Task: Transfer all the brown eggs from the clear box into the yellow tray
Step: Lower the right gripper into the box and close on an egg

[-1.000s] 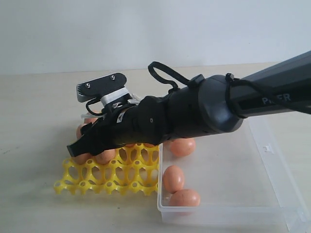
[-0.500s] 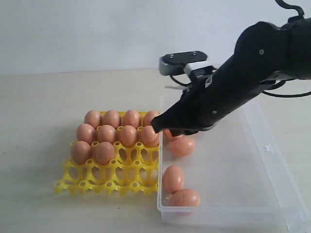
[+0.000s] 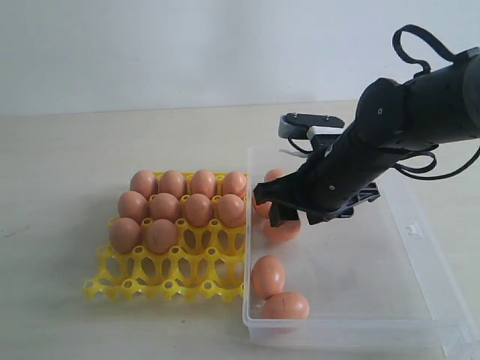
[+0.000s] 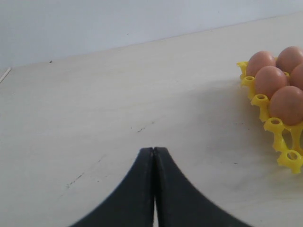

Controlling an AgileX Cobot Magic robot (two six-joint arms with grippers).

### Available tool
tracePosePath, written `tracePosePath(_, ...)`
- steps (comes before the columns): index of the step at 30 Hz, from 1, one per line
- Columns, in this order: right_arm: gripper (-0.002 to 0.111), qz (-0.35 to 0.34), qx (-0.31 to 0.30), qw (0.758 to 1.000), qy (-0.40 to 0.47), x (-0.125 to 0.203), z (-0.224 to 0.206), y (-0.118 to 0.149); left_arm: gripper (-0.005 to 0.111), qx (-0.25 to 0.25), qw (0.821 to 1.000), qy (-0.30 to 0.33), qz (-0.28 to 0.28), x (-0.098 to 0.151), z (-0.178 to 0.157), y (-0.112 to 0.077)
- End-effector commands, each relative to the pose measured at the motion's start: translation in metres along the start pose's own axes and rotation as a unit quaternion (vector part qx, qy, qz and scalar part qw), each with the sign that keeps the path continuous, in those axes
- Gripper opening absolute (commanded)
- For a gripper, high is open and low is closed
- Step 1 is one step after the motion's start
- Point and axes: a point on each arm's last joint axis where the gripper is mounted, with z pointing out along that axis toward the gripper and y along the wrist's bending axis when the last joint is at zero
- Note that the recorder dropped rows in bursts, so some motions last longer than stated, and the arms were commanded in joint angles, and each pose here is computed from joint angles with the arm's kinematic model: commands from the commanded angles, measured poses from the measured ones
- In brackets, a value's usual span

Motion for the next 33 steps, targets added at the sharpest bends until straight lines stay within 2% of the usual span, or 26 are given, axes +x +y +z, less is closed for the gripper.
tracePosePath(1, 0.06, 0.014, 0.0, 1.0, -0.002, -0.002, 0.008, -0.003, 0.0, -0.001, 1.0, -0.006, -0.003, -0.002, 0.0, 0.0)
tracePosePath(19, 0.059, 0.105, -0.05, 0.993, -0.004, -0.002, 0.024, 0.002, 0.0, -0.001, 1.0, -0.006, -0.003, -0.002, 0.0, 0.0)
tracePosePath(33, 0.059, 0.13, -0.038, 0.991, 0.008, 0.002, 0.049, -0.01, 0.0, -0.001, 1.0, -0.006, -0.003, -0.002, 0.0, 0.0)
